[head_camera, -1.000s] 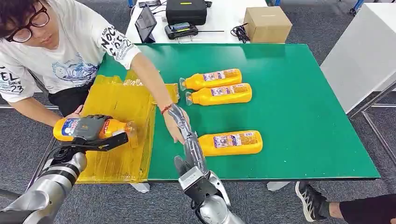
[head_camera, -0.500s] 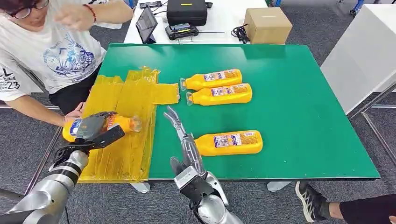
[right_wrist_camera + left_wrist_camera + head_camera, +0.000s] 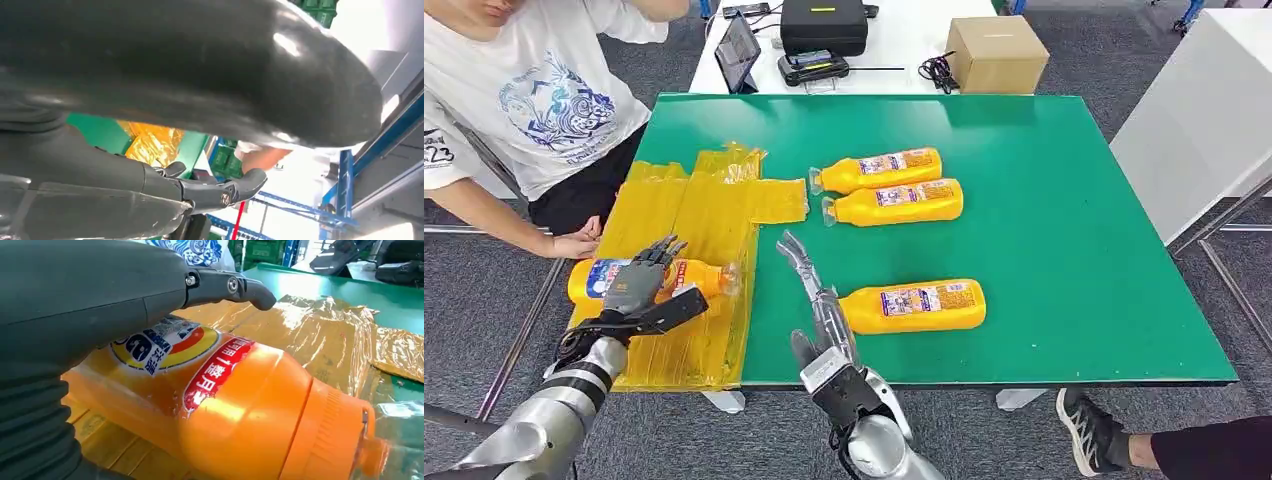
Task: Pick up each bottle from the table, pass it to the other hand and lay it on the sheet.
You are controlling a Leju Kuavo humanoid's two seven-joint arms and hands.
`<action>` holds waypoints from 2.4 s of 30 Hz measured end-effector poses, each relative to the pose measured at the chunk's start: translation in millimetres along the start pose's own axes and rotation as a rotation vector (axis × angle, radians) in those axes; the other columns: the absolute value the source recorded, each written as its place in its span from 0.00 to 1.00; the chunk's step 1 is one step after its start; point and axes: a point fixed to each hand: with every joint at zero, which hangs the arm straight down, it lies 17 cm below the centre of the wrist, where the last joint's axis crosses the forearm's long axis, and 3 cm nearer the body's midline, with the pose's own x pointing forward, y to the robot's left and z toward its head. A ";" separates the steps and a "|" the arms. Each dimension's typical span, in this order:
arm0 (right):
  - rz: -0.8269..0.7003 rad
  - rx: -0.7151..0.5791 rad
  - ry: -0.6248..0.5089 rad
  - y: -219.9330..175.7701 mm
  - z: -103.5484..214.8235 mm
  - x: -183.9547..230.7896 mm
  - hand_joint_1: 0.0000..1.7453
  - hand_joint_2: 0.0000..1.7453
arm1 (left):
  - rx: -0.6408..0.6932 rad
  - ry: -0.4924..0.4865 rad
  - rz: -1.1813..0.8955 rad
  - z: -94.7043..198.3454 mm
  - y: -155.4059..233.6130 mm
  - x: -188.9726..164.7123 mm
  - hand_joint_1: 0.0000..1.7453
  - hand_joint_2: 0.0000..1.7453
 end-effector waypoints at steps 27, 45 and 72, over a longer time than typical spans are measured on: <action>-0.012 -0.037 0.073 -7.6 5.0 -22.9 0.00 0.00 | 0.032 -0.013 0.391 -4.6 19.6 6.5 0.00 0.00; 0.047 -0.019 0.076 -2.4 7.1 -32.3 0.00 0.00 | 0.763 -0.180 -0.059 28.7 186.3 68.4 0.00 0.00; 0.947 0.187 0.644 -210.4 95.7 -154.2 0.00 1.00 | 0.865 0.254 0.801 149.7 68.8 -16.1 0.00 0.00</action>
